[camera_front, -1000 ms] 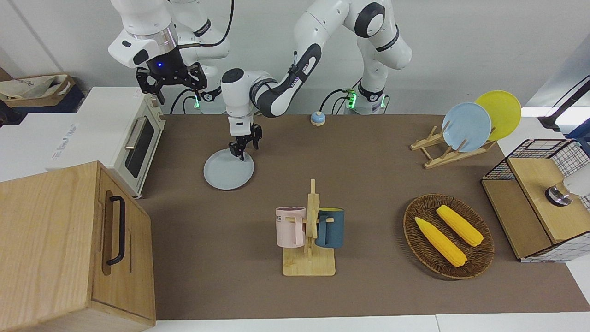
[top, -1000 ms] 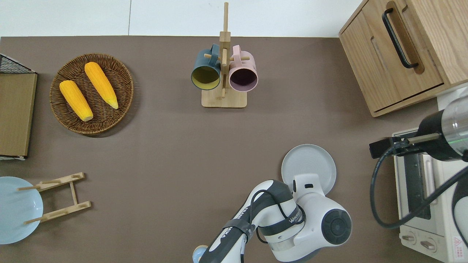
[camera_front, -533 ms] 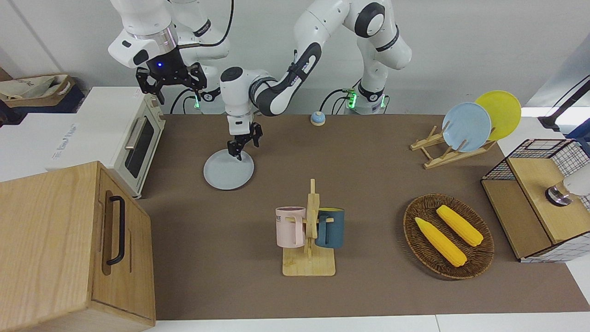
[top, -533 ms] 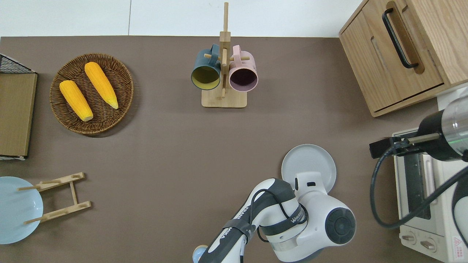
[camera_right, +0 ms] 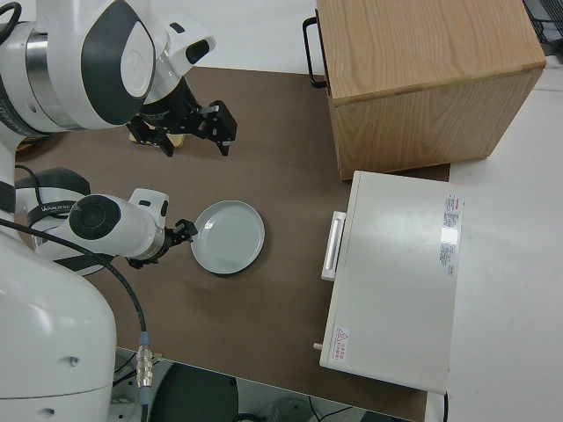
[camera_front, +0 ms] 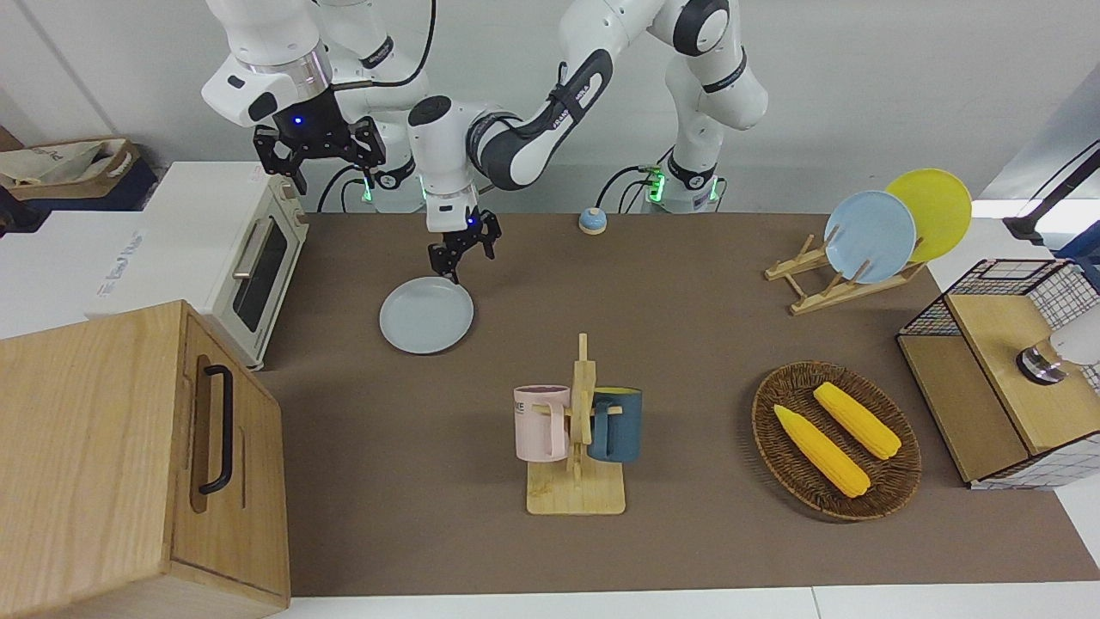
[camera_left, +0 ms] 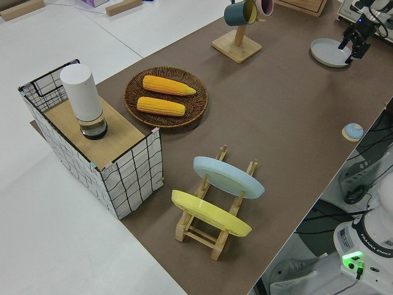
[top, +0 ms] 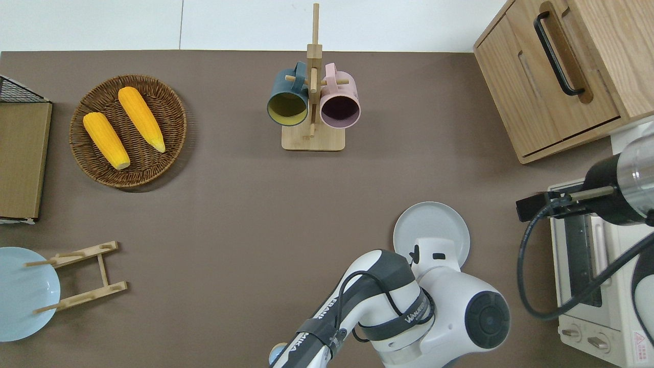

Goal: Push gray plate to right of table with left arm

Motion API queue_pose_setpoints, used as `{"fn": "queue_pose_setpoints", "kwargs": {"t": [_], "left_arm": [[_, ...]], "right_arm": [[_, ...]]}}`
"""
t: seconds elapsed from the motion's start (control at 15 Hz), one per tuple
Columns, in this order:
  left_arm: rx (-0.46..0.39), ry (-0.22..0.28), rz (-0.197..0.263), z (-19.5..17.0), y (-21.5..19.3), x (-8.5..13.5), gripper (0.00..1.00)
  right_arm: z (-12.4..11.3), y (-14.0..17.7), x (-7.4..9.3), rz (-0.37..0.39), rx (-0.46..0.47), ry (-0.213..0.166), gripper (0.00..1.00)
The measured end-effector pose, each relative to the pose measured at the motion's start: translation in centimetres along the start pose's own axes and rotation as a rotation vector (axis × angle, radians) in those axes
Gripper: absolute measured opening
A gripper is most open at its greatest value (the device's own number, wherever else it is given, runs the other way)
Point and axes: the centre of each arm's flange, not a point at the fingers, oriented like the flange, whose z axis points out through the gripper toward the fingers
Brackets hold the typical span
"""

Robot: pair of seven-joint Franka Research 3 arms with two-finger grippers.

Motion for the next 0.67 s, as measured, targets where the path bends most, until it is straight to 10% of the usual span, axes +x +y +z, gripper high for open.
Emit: {"fn": "queue_pose_setpoints", "kwargs": {"t": [0.33,0.67], "left_arm": [[0.058,-0.057,0.177,-3.8,-1.7,5.0,1.0],[0.067,-0.137,0.348,-12.1,-7.0,16.1,1.0]], "right_arm": [[0.0,0.0,0.0,0.0,0.0,0.0,0.99],[0.0,0.0,0.0,0.0,0.0,0.0,0.99]]}}
